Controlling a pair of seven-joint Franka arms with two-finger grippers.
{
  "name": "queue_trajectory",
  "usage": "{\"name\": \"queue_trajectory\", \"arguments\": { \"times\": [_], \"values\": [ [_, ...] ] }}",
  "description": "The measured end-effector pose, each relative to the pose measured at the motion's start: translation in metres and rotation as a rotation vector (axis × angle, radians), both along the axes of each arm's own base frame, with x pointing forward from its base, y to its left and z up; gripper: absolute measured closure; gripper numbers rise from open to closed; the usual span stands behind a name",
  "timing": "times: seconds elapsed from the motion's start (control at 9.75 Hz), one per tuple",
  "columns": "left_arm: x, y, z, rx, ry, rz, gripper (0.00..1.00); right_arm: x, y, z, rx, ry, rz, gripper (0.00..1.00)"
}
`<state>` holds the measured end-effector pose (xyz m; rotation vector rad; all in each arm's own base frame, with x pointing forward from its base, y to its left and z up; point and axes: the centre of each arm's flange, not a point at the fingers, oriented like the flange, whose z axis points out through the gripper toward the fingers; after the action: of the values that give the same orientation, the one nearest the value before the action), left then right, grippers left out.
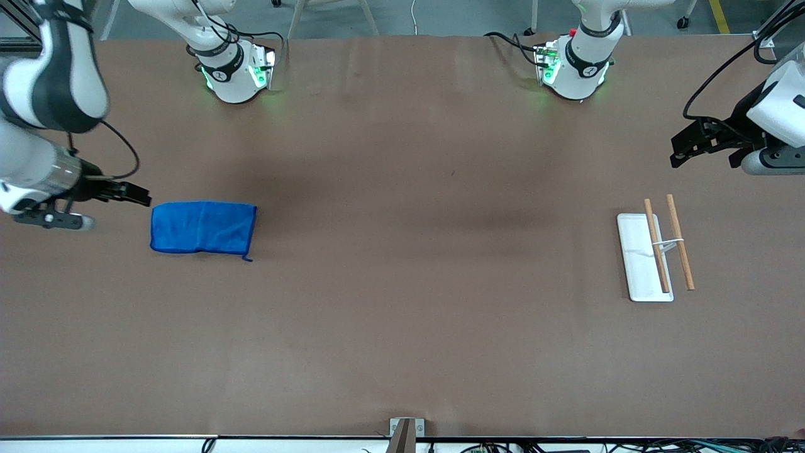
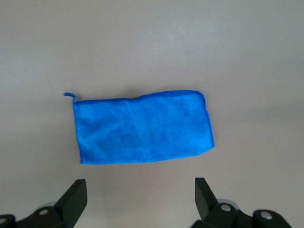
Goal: Right arm passes towel to left arm to hang
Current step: 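Lower the right gripper onto the blue towel edge and grasp it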
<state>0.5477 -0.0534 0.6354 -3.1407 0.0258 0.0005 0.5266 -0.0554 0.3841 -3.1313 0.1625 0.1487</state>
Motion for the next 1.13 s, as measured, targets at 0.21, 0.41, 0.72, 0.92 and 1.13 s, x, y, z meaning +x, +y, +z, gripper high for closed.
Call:
{"name": "queue_trajectory", "arguments": {
  "times": [0.21,0.41,0.72,0.92,1.13],
  "values": [
    [0.0,0.0,-0.001,0.0,0.001,0.0,0.0,-0.023,0.002,-0.081,-0.005,-0.038,0.043,0.0],
    [0.001,0.0,-0.002,0.0,0.003,0.0,0.0,-0.027,0.003,-0.142,-0.013,-0.043,0.088,0.0],
    [0.003,0.0,-0.005,0.001,0.011,0.0,0.0,-0.039,0.004,-0.197,-0.023,-0.063,0.116,0.0],
    [0.003,0.0,-0.005,0.001,0.011,0.0,0.0,-0.044,0.005,-0.213,-0.024,-0.055,0.12,0.03],
    [0.003,0.0,-0.005,0.001,0.011,0.0,0.0,-0.045,0.006,-0.214,-0.022,-0.052,0.127,0.13]
  ]
}}
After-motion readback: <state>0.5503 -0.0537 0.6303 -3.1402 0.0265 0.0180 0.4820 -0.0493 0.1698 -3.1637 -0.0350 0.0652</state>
